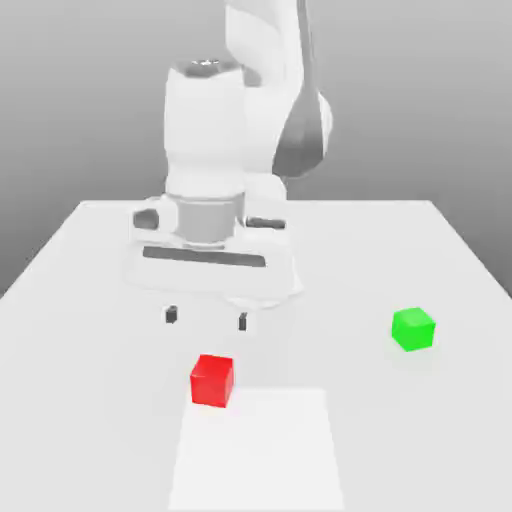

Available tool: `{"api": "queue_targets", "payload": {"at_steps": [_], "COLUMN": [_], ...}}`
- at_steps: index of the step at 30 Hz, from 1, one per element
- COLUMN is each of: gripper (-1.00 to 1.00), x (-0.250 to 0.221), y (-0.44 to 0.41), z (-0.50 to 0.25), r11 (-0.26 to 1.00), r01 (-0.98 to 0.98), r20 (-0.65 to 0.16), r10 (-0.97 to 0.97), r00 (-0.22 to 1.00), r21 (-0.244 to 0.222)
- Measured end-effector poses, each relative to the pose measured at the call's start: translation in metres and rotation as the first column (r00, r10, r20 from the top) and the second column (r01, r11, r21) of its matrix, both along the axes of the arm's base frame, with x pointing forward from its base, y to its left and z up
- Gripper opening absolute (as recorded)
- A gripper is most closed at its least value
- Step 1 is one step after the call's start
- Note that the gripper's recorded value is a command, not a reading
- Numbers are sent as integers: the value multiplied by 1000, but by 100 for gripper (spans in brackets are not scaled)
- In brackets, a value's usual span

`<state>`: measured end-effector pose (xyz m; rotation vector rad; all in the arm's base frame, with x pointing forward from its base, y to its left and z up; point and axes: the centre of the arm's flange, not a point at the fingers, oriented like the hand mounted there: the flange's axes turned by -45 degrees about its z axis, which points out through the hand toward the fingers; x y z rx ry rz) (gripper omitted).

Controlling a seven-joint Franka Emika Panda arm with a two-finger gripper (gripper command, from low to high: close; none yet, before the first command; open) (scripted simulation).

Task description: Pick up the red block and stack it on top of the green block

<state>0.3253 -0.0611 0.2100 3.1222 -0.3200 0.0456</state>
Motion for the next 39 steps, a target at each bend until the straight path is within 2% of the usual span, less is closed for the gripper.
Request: {"api": "queue_targets", "payload": {"at_steps": [6, 7, 14, 22, 27, 33, 39], "gripper": [0, -100, -100, -100, -100, -100, -100], "x": [-11, -12, -12, -11, -5, -34, -105], "y": [-1, -1, -1, -1, 77, 193, 289], "z": [-60, -65, -65, -8, 12, 27, 36], "r11": [1000, 1000, 1000, 1000, 962, 756, 405], "r01": [7, 7, 7, 8, -272, -654, -914], "r20": [-28, -28, -28, -29, -22, -17, -21], "r10": [-7, -7, -7, -8, 273, 654, 914], "r00": [1000, 1000, 1000, 1000, 962, 756, 404], "r21": [4, 5, 5, 5, 9, 10, 8]}}
